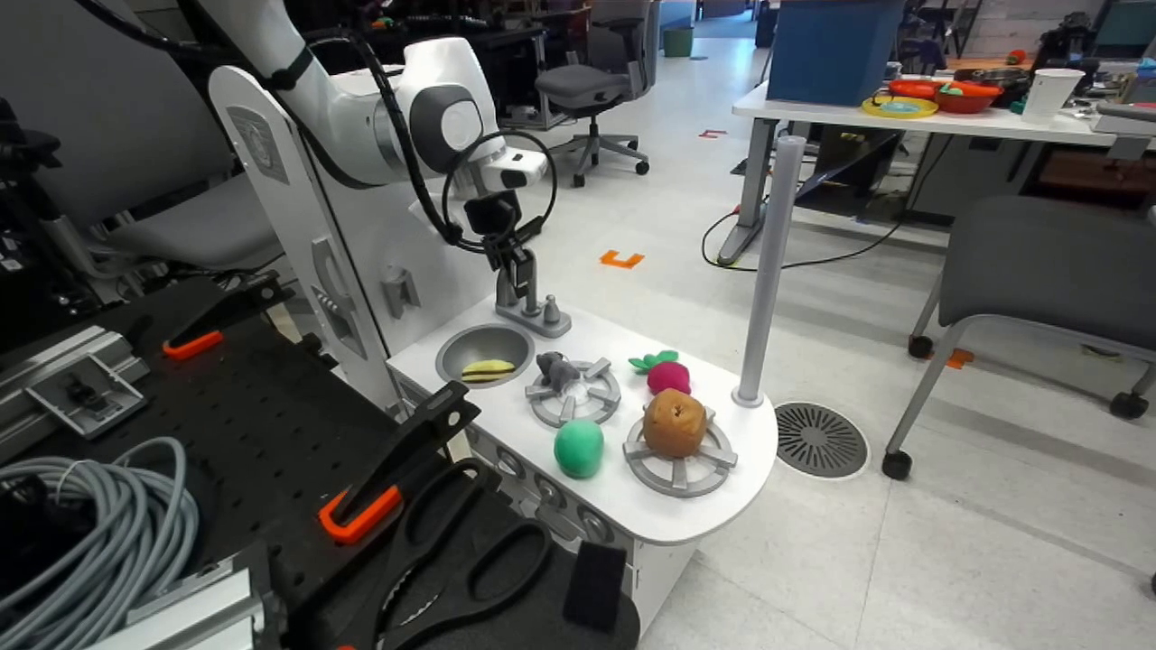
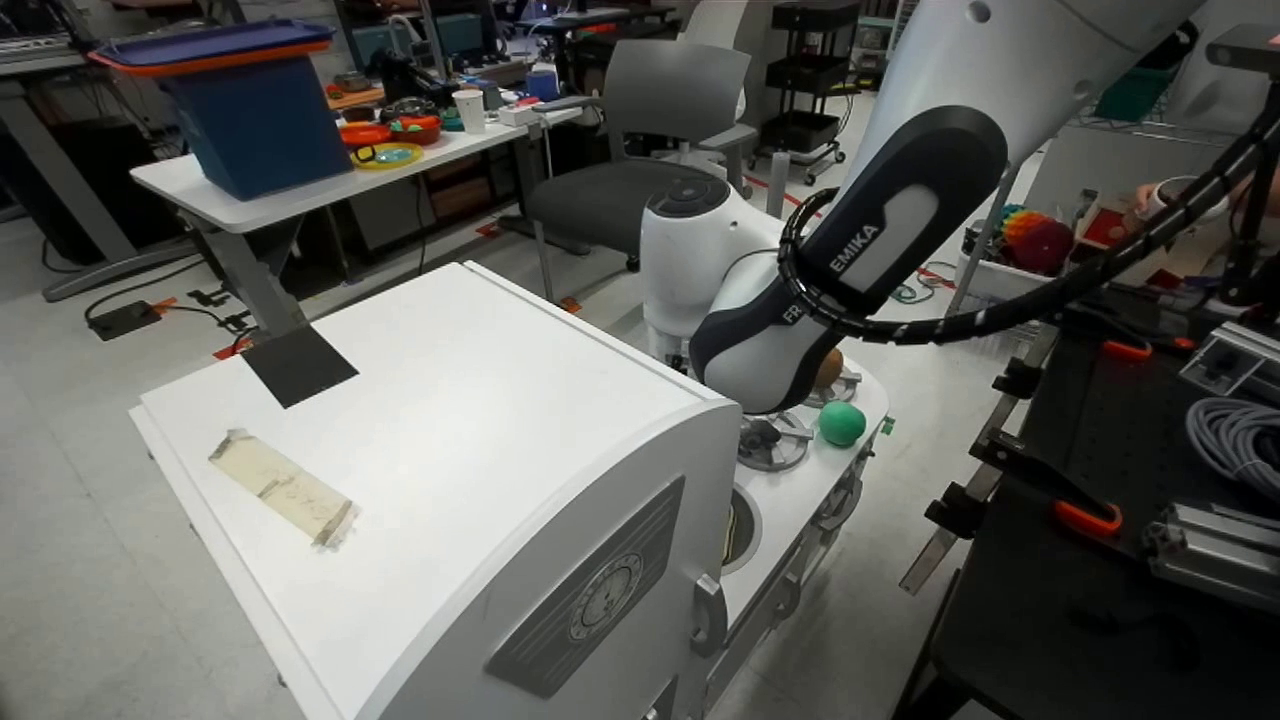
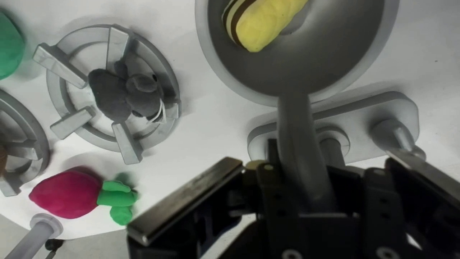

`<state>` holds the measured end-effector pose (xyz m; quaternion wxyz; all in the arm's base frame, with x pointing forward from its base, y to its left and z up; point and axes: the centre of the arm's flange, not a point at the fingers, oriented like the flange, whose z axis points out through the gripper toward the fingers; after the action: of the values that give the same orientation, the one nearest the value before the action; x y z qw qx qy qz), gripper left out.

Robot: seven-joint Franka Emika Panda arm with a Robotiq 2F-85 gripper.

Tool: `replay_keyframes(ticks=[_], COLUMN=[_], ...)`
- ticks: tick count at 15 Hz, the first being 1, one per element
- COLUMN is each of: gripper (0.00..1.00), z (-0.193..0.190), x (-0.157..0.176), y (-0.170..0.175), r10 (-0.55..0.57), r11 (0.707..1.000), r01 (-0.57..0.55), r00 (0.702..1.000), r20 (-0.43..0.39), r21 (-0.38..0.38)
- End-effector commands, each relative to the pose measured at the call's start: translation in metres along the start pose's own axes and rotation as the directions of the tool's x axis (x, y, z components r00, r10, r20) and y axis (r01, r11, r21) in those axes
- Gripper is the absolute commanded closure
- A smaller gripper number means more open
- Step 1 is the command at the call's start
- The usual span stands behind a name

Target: Push the faucet to the right

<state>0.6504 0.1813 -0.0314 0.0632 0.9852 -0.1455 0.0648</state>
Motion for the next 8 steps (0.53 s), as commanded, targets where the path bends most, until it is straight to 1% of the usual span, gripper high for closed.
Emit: replay_keyframes(ticks=[1,3,4,5,8], gripper=[0.74,0.61,0.53,0.47,0.24], z=[-0.0088,-0.006,-0.0054,-0.0059,-0.0101], x=[0.0267,0.0273,0.0265,0.0269,0.0347], y=[0.0699,0.0723,0.0717,0.0716,0.0745], r10=[-0.011,-0.032,-0.047,-0.062,-0.095], r11=[0.99,0.985,0.983,0.98,0.97], r01=[0.02,0.044,0.061,0.075,0.107], r00=[0.998,0.997,0.996,0.995,0.993], r20=[0.067,0.076,0.08,0.08,0.067], r21=[-0.142,-0.164,-0.173,-0.184,-0.22])
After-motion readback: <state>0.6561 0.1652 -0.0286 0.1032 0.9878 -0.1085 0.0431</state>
